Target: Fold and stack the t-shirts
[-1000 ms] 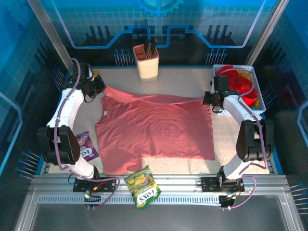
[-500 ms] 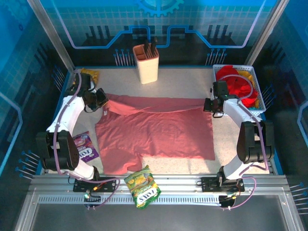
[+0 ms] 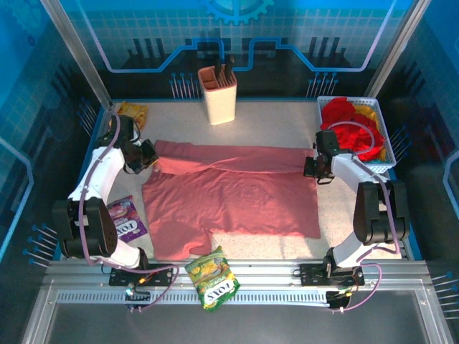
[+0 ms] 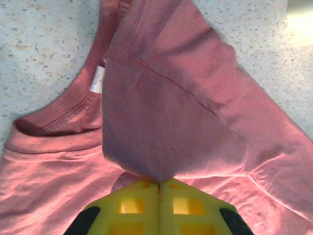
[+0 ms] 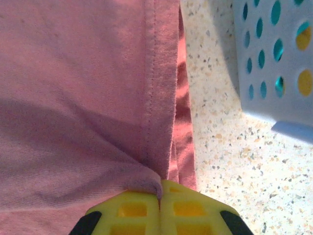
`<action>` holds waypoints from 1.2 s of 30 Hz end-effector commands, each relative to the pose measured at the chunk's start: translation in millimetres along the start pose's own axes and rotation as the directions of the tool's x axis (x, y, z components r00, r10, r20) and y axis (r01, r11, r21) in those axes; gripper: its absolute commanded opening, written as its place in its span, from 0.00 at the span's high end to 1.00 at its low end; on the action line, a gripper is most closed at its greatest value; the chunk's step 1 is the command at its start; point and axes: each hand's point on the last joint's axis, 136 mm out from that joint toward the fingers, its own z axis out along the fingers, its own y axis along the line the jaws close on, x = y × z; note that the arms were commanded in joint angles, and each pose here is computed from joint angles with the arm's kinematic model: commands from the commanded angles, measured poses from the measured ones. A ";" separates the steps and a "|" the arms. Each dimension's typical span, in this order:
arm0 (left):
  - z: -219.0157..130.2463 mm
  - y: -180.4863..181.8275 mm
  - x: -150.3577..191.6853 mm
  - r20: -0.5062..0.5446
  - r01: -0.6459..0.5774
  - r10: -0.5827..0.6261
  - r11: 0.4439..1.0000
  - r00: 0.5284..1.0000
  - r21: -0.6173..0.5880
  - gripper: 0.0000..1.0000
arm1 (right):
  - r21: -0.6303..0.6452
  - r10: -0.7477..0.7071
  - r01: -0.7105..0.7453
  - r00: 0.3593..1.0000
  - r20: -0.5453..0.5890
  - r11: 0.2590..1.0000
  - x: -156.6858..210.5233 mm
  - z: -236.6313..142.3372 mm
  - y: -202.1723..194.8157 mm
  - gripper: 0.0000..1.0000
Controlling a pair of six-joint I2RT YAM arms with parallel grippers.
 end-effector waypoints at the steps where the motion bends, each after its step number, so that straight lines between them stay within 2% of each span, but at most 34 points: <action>1: 9.9 22.4 7.9 -0.030 0.001 -0.003 0.997 1.000 -0.072 1.00 | 0.018 0.030 -0.030 0.999 -0.027 0.999 8.5 6.1 -7.5 1.00; 6: 24.8 34.1 12.9 -0.058 0.017 -0.024 0.993 0.998 -0.113 1.00 | 0.036 0.033 -0.030 0.996 -0.084 0.999 18.7 15.0 -7.8 1.00; 10: 32.2 47.1 7.8 -0.044 0.016 -0.025 0.983 0.999 -0.183 0.99 | 0.046 0.041 -0.036 0.994 -0.104 0.998 20.8 15.9 -8.4 0.93; 12: 35.0 53.3 6.4 -0.054 0.008 -0.020 0.975 0.998 -0.222 0.84 | 0.043 0.037 -0.032 0.992 -0.117 0.999 21.7 14.8 -6.0 0.82; 13: 36.0 54.7 6.4 -0.060 0.004 -0.019 0.972 0.998 -0.235 0.73 | 0.032 0.034 -0.030 0.993 -0.116 0.999 21.4 13.1 -3.0 0.76; 15: 37.1 54.1 9.1 -0.064 -0.010 -0.006 0.968 0.998 -0.249 0.41 | 0.006 0.019 -0.018 0.995 -0.097 1.000 19.3 7.6 5.1 0.62; 17: 33.8 48.5 12.6 -0.057 -0.058 0.044 0.961 0.997 -0.271 0.37 | -0.010 0.002 -0.003 0.998 -0.067 1.000 16.3 -1.2 12.7 0.44; 19: 25.8 37.7 16.2 -0.039 -0.121 0.115 0.949 0.993 -0.292 0.36 | -0.007 -0.015 0.014 0.999 -0.035 1.000 13.1 -11.7 18.6 0.31; 21: 18.1 21.0 23.8 -0.014 -0.187 0.191 0.942 0.982 -0.279 0.39 | -0.011 -0.021 0.021 1.000 -0.008 1.000 10.3 -20.3 23.4 0.25; 24: 14.9 -12.1 52.2 -0.005 -0.327 0.335 0.916 0.942 -0.232 0.50 | -0.036 -0.022 0.023 1.000 0.021 0.999 7.6 -30.9 32.6 0.23; 27: 23.2 -29.1 82.8 -0.027 -0.439 0.444 0.873 0.896 -0.210 0.58 | -0.051 -0.026 0.028 0.999 0.035 0.998 7.6 -36.3 40.2 0.23; 33: 56.6 -30.3 124.7 -0.145 -0.560 0.541 0.801 0.829 -0.211 0.72 | -0.075 -0.039 0.041 0.999 0.027 0.996 10.9 -35.6 53.0 0.22; 36: 67.2 -20.4 126.2 -0.164 -0.600 0.580 0.744 0.798 -0.292 0.71 | -0.078 -0.047 0.049 0.999 0.023 0.996 12.7 -35.3 56.6 0.22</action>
